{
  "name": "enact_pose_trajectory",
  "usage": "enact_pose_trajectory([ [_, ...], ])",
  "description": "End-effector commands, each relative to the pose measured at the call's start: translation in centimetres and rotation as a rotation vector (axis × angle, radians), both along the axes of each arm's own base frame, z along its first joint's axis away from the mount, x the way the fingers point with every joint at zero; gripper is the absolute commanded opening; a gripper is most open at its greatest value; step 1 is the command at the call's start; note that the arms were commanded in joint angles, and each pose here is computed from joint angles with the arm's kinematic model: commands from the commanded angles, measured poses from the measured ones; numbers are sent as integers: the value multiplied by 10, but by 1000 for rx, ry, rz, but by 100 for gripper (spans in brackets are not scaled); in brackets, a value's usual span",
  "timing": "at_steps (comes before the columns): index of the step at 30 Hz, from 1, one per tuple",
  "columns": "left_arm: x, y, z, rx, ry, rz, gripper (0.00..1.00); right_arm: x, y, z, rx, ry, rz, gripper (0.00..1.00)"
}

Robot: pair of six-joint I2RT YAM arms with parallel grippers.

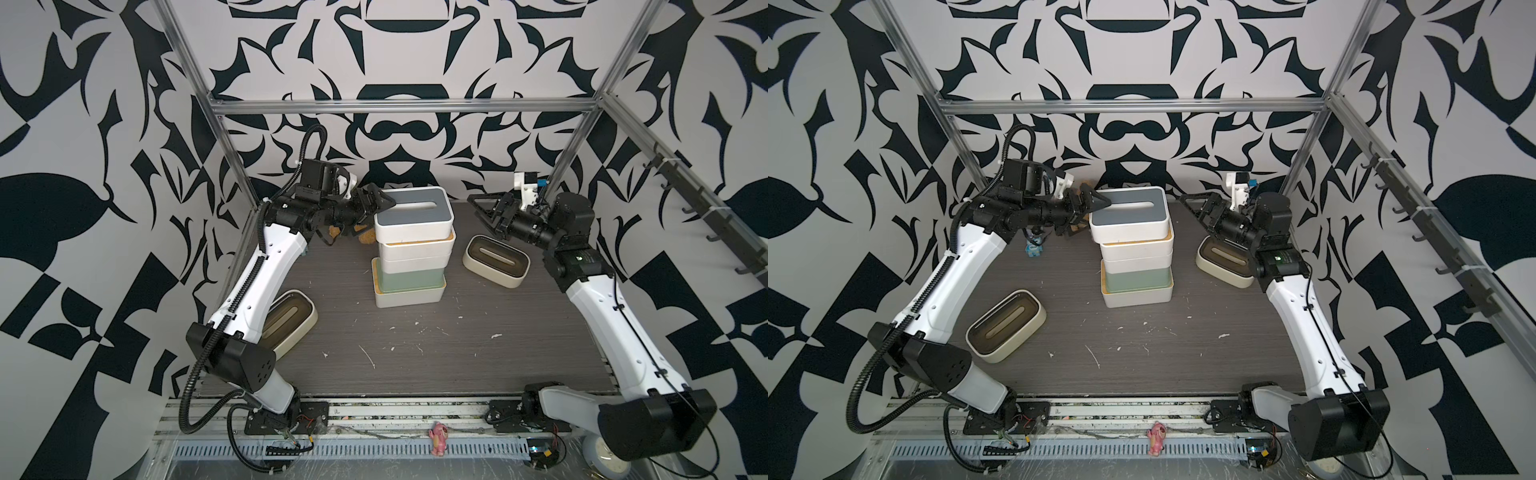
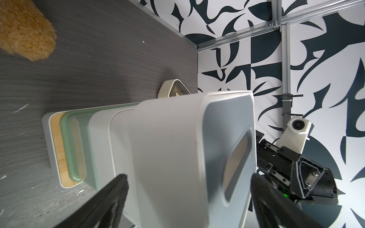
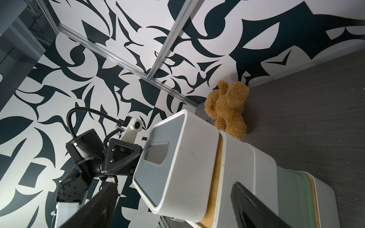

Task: Stack the tissue boxes
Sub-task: Place the tissue box at the tissue box.

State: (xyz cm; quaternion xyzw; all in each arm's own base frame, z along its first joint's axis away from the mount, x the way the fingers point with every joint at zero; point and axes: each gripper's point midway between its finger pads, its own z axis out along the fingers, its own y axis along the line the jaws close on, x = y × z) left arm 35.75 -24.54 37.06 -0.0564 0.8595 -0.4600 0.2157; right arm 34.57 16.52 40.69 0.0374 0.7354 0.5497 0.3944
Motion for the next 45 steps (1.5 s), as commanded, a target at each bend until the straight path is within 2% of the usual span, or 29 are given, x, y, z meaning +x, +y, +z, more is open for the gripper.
enact_pose_trajectory([
  [1,-10,14,12,65,-62,9,99,-9,11,29,-34,-110,36,93],
  [8,-23,14,17,109,-113,-79,99,-15,29,29,-68,-112,88,93],
  [20,-29,-7,22,79,-135,-178,99,-14,40,27,-72,-105,116,93],
  [31,-30,-28,29,64,-150,-221,99,-13,41,27,-75,-106,118,94],
  [45,-28,-25,28,79,-150,-196,99,-16,51,26,-74,-107,142,94],
])
